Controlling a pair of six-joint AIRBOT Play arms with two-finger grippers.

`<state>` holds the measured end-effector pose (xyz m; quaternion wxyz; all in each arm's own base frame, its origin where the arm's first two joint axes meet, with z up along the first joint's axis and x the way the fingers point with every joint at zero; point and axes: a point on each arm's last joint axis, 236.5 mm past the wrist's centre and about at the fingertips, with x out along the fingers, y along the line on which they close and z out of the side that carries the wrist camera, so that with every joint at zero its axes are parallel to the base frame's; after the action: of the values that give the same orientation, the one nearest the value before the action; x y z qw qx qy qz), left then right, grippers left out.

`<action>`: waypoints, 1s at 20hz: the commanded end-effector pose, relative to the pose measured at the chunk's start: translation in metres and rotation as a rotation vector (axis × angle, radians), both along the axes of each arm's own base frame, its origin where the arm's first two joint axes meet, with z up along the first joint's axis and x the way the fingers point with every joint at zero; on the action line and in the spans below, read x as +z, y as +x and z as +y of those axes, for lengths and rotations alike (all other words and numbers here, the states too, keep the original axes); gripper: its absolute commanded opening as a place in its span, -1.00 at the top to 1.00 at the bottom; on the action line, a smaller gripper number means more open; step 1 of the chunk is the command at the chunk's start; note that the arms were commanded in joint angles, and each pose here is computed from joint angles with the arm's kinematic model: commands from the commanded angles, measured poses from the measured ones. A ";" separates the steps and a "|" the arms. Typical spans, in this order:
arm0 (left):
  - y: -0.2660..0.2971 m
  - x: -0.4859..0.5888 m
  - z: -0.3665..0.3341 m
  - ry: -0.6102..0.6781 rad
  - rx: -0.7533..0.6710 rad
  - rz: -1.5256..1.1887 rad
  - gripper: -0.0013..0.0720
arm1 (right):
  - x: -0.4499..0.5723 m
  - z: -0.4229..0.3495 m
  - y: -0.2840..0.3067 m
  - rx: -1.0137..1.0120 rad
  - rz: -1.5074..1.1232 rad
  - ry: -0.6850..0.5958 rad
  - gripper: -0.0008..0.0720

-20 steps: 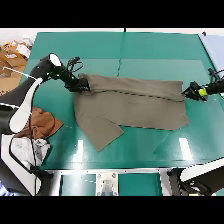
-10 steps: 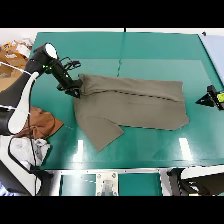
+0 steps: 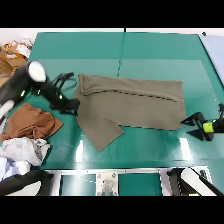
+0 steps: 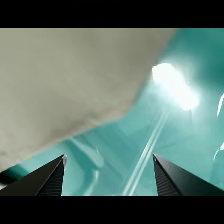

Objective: Fold the shirts.

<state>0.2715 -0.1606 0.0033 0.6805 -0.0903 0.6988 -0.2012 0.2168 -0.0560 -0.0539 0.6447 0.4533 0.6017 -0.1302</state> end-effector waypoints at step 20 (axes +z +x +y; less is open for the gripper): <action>-0.024 -0.078 -0.060 -0.187 0.167 0.009 0.90 | -0.042 0.024 0.056 -0.079 -0.121 0.181 0.94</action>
<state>0.2701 -0.2261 -0.0866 0.7132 -0.2595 0.6249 -0.1830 0.2777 -0.0408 -0.1089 0.6363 0.5566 0.5220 -0.1133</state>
